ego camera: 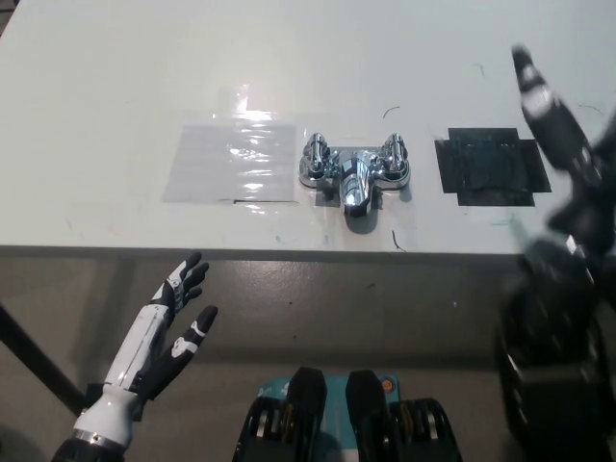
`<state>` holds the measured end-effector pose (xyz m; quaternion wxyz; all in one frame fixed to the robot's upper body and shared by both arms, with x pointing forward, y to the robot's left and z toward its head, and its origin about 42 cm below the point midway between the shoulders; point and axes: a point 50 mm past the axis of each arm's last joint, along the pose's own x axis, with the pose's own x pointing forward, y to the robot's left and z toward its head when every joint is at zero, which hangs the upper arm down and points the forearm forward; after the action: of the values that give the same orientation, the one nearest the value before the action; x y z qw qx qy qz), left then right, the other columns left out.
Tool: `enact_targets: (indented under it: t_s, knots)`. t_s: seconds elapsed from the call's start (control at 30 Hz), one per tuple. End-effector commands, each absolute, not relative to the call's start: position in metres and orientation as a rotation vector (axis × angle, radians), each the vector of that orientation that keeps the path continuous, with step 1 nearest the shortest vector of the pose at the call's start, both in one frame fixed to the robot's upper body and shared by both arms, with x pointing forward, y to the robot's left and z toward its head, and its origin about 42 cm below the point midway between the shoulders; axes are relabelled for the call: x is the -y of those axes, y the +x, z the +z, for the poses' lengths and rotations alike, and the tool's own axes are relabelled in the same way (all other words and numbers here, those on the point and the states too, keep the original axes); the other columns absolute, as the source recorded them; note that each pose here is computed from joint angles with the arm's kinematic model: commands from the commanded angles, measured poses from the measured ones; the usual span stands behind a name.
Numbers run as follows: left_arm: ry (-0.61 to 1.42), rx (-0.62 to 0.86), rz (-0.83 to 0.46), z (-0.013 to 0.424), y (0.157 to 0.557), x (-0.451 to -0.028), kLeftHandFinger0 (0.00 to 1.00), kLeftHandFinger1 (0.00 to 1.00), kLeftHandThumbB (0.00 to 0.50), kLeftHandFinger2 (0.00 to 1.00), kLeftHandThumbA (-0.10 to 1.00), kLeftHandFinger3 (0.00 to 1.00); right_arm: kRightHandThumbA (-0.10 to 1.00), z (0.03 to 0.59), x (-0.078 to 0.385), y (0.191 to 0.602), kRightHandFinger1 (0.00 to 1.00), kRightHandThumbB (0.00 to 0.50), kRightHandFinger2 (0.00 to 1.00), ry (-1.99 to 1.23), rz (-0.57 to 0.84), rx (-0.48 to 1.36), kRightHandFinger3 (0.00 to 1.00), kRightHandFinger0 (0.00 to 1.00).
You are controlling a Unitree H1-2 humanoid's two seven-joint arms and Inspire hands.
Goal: The faucet is at the center of the desk and the robot turn off the faucet by turning the right faucet handle using the right hand
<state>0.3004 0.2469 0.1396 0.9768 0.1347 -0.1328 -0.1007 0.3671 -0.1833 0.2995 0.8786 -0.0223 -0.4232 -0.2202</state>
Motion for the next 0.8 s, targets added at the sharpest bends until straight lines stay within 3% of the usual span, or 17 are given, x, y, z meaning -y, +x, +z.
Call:
enact_targets:
  t_s: [0.0,0.07,0.13,0.47,0.6,0.67,0.77]
  knots:
    - [0.276,0.339,-0.216,0.158,0.310,-0.246,1.00,1.00,0.208,1.00,0.83,1.00,1.00,0.295,0.188,0.323,1.00,0.157,1.00,-0.097,-0.173,0.957,1.00,1.00]
    - [0.273,0.345,-0.217,0.159,0.312,-0.244,1.00,1.00,0.208,1.00,0.84,1.00,1.00,0.269,0.195,0.321,1.00,0.174,1.00,-0.118,-0.145,0.900,1.00,1.00]
    - [0.266,0.346,-0.214,0.158,0.311,-0.244,1.00,1.00,0.205,1.00,0.85,1.00,1.00,0.240,0.199,0.319,1.00,0.141,1.00,-0.130,-0.108,0.819,1.00,1.00]
    - [0.268,0.347,-0.196,0.159,0.310,-0.249,1.00,1.00,0.215,1.00,0.87,1.00,1.00,0.163,0.198,0.303,1.00,0.110,1.00,-0.123,-0.060,0.561,1.00,1.00]
    - [0.257,0.339,-0.194,0.157,0.308,-0.249,1.00,1.00,0.205,1.00,0.85,1.00,1.00,0.137,0.201,0.293,1.00,0.130,1.00,-0.111,-0.059,0.448,1.00,1.00]
    - [0.250,0.336,-0.197,0.155,0.308,-0.248,1.00,1.00,0.203,1.00,0.83,1.00,1.00,0.124,0.203,0.293,1.00,0.099,1.00,-0.099,-0.055,0.421,1.00,1.00]
    - [0.251,0.325,-0.197,0.153,0.305,-0.248,1.00,1.00,0.205,1.00,0.82,1.00,1.00,0.113,0.199,0.284,1.00,0.121,1.00,-0.106,-0.020,0.377,1.00,1.00]
